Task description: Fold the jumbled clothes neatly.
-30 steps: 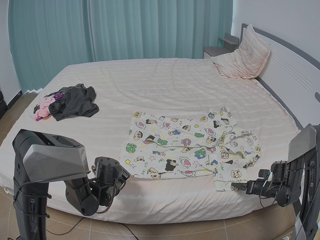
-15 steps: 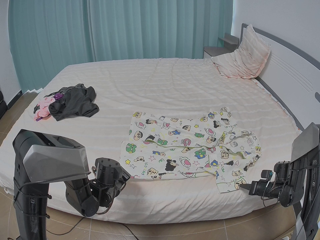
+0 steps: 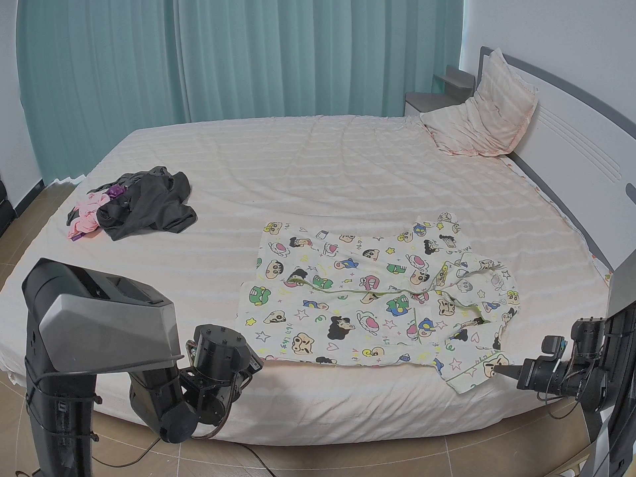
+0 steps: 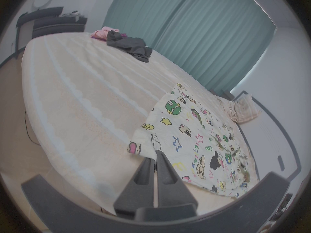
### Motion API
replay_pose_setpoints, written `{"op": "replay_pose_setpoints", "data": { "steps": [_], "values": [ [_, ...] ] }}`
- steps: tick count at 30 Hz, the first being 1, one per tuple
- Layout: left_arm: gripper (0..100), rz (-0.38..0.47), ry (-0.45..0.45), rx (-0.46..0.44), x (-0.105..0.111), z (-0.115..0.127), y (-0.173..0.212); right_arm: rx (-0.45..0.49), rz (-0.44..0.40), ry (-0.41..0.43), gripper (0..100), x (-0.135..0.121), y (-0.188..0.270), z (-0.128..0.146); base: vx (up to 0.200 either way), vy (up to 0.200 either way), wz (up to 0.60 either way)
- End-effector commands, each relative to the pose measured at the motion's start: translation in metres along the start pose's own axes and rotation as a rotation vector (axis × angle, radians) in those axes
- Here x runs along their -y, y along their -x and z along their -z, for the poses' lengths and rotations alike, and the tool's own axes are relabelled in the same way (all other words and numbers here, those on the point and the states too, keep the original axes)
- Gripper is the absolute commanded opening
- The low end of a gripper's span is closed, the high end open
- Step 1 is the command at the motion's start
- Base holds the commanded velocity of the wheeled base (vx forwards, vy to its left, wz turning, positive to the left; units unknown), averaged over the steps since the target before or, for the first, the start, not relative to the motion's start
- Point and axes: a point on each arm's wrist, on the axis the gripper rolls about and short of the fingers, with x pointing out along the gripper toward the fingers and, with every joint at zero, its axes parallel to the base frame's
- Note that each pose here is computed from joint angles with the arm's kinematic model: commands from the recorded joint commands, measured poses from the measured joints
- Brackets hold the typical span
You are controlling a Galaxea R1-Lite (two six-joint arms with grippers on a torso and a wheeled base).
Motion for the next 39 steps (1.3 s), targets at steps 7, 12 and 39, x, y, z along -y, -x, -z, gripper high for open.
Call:
{"op": "replay_pose_setpoints", "data": {
  "steps": [7, 12, 39],
  "values": [
    [0, -0.003, -0.125, 0.020, 0.003, -0.001, 0.019, 0.035, 0.021, 0.002, 0, -0.015, 0.030, -0.010, 0.000, 0.000, 0.00],
    [0, -0.037, -0.210, 0.018, -0.004, 0.002, 0.020, -0.036, 0.037, 0.047, 0, -0.019, 0.039, -0.003, 0.000, 0.000, 0.00],
    [0, -0.029, -0.269, -0.093, -0.018, 0.012, 0.035, -0.213, 0.070, 0.148, 0, -0.018, 0.057, 0.018, 0.000, 0.000, 0.00]
  ]
}}
